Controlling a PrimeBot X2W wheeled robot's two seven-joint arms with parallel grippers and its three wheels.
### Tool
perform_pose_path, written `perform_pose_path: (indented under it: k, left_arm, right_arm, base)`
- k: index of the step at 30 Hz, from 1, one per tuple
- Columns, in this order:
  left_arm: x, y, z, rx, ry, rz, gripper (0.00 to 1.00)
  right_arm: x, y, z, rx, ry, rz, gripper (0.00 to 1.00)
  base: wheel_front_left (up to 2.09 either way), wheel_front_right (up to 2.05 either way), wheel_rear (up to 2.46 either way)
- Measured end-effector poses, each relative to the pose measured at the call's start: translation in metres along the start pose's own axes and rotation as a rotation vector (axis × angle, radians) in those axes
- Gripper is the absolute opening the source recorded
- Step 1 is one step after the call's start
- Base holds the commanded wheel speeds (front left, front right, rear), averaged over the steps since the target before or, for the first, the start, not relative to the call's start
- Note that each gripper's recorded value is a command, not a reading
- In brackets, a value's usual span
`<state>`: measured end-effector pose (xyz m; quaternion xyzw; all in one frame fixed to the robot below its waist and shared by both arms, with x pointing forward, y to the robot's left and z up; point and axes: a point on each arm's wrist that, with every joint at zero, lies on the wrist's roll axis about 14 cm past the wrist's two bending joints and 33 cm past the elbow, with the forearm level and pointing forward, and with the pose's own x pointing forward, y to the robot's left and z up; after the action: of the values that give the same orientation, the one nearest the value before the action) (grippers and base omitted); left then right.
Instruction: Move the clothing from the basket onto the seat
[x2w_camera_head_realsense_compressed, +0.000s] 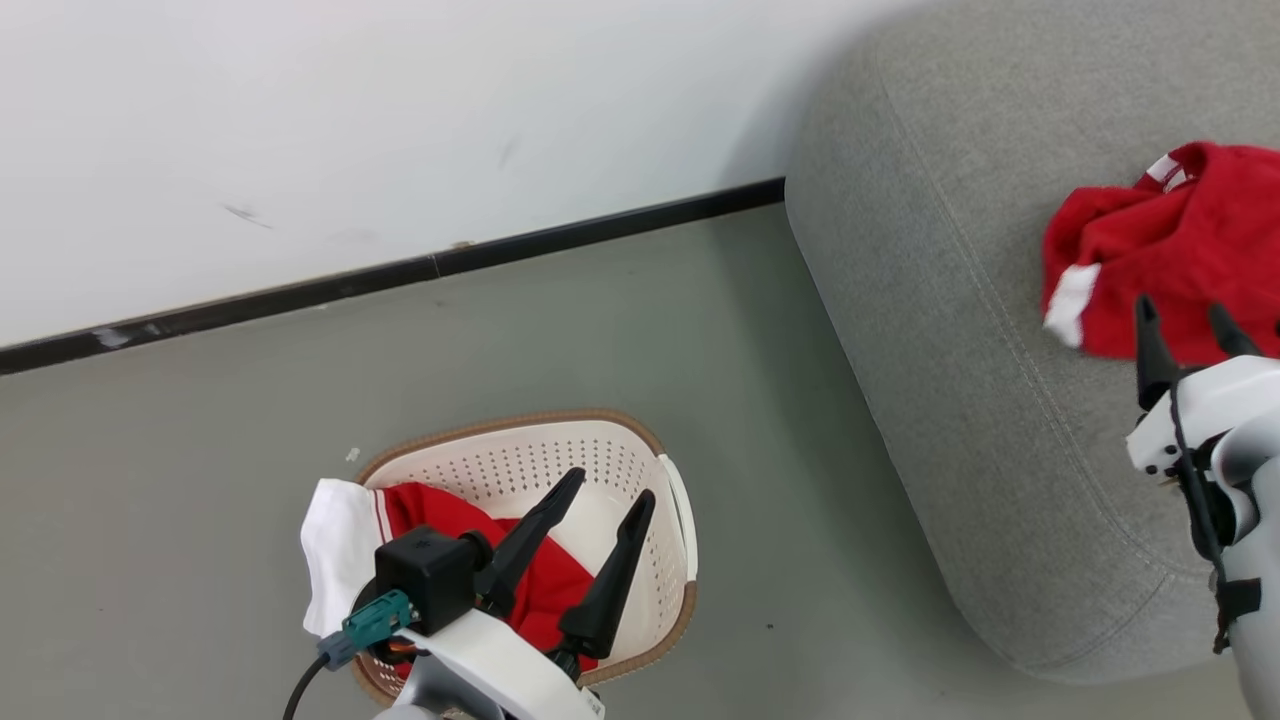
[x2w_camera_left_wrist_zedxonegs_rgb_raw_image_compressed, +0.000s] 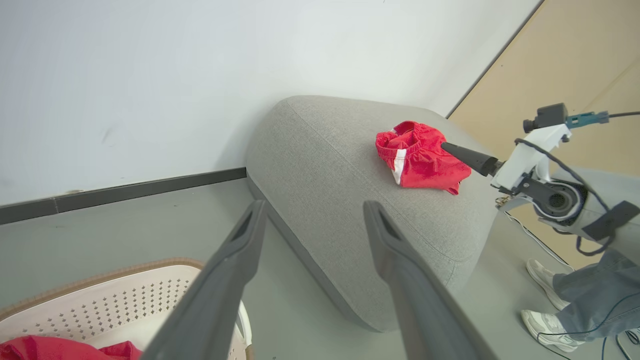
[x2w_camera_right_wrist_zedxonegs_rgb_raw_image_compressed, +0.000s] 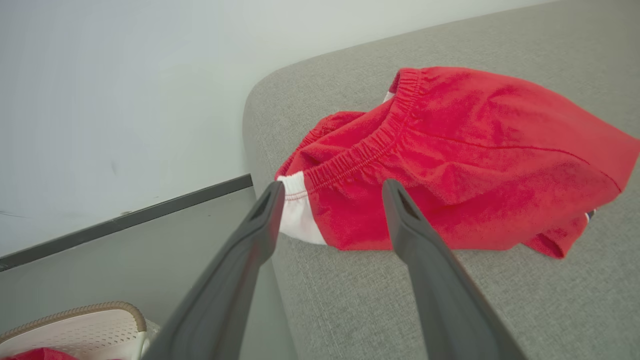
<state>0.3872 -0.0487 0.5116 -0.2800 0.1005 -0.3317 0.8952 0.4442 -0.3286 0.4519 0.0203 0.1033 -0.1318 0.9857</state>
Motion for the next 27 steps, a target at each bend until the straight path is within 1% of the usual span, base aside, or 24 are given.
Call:
perform_pose_path:
  k: [3, 7, 11, 22, 27]
  left_arm:
    - [-0.005, 0.002, 0.006, 0.013, -0.026, 0.023, 1.00]
    - [-0.013, 0.008, 0.015, 0.032, -0.061, 0.057, 1.00]
    - [-0.024, 0.016, 0.024, 0.041, -0.097, 0.104, 1.00]
    - [-0.057, 0.042, 0.043, 0.098, -0.179, 0.238, 1.00]
    - [-0.072, 0.049, 0.049, 0.109, -0.217, 0.285, 1.00]
  right_arm:
    - [-0.004, 0.015, 0.009, 0.000, -0.036, 0.041, 1.00]
    - [-0.011, 0.039, 0.022, -0.033, -0.086, 0.114, 1.00]
    - [-0.020, 0.060, 0.024, -0.029, -0.109, 0.171, 1.00]
    - [-0.051, 0.128, 0.018, 0.018, -0.130, 0.334, 1.00]
    - [-0.070, 0.157, 0.002, 0.009, -0.102, 0.417, 1.00]
  base:
    - [0.00, 0.00, 0.00]
    - [0.00, 0.00, 0.00]
    - [0.00, 0.00, 0.00]
    - [0.00, 0.00, 0.00]
    - [0.00, 0.00, 0.00]
